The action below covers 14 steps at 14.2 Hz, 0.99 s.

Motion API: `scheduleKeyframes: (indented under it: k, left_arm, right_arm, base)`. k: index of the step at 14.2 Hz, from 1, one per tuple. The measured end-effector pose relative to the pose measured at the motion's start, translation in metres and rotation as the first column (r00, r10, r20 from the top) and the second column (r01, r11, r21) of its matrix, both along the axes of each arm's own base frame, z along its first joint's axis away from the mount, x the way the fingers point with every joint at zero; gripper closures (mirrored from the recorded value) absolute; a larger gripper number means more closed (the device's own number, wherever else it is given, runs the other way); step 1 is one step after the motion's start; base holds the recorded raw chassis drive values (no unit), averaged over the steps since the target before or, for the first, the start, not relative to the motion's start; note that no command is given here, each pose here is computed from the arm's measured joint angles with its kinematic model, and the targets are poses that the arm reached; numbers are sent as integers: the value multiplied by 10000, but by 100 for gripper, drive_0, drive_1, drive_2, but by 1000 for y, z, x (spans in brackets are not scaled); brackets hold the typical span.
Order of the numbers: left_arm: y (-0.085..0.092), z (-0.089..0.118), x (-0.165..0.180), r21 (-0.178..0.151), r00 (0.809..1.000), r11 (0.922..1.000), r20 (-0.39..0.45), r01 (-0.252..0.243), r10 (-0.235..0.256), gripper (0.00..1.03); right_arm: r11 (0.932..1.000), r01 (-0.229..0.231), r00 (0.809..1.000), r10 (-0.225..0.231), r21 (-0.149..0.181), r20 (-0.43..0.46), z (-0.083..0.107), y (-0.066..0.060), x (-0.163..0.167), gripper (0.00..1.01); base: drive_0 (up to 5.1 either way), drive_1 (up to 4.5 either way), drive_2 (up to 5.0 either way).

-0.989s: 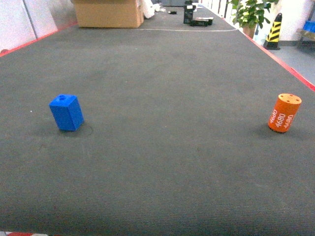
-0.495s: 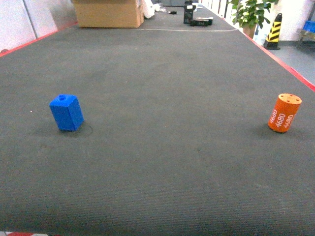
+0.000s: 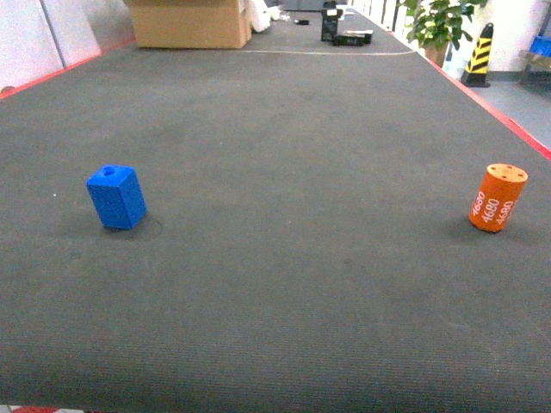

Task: Sort blue parts and orange caps into right shelf containers

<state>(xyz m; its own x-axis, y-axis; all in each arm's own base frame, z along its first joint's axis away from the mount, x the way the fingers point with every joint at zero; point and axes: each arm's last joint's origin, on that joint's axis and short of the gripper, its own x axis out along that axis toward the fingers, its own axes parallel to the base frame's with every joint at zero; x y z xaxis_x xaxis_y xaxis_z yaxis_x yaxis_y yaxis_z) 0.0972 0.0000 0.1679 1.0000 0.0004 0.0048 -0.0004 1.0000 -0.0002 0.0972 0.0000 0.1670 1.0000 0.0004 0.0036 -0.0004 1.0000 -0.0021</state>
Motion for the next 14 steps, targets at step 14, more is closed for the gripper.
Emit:
scheduleKeyframes:
  k: [14]
  left_arm:
    - [0, 0, 0, 0, 10000, 10000, 0, 0, 0, 5]
  right_arm:
    - [10000, 0, 10000, 0, 0, 0, 0, 0, 0, 3]
  base:
    - [0, 0, 0]
